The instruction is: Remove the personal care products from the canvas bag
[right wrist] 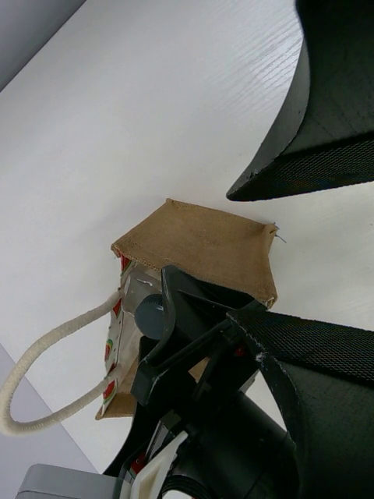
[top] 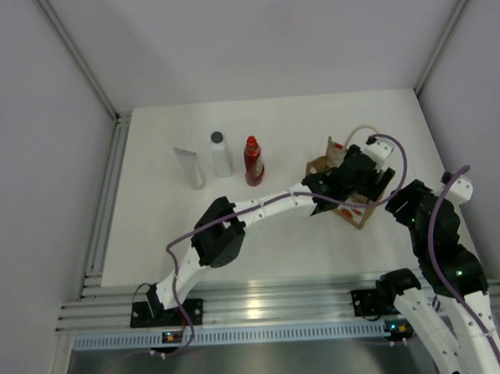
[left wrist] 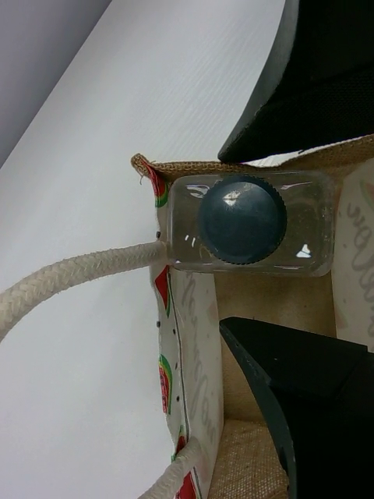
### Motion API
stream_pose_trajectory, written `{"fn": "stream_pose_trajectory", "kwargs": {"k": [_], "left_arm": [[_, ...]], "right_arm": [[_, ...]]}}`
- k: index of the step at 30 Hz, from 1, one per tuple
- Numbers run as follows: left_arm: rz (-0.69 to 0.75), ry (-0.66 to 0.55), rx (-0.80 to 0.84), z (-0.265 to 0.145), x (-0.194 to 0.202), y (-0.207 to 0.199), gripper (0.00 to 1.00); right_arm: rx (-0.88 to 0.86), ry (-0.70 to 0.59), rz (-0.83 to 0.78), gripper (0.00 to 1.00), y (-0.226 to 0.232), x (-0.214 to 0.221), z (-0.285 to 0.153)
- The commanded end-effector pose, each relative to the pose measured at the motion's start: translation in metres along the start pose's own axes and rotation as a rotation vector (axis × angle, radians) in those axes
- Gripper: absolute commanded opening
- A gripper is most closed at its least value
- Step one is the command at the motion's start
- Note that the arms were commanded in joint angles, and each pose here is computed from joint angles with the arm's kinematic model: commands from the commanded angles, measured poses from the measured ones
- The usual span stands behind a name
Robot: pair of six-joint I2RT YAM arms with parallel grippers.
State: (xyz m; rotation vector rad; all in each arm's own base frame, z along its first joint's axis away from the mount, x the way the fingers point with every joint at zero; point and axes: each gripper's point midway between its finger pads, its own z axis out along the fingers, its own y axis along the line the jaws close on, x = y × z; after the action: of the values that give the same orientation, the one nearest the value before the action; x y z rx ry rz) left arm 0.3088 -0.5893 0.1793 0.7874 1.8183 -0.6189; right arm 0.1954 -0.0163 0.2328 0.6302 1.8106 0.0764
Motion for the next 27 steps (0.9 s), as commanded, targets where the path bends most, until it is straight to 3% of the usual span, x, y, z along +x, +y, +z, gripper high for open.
{"fn": "stream_pose_trajectory", "kwargs": {"k": [1,27], "left_arm": [[-0.013,-0.065,-0.032,0.002,-0.022,0.003,0.84],[-0.070,-0.152,-0.006,-0.025,-0.073,-0.002,0.78]], "right_arm": [[0.009,-0.022,-0.001,0.56,-0.002,-0.011,-0.006],[0.014,-0.017,-0.003,0.56,-0.002,-0.010,-0.005]]}}
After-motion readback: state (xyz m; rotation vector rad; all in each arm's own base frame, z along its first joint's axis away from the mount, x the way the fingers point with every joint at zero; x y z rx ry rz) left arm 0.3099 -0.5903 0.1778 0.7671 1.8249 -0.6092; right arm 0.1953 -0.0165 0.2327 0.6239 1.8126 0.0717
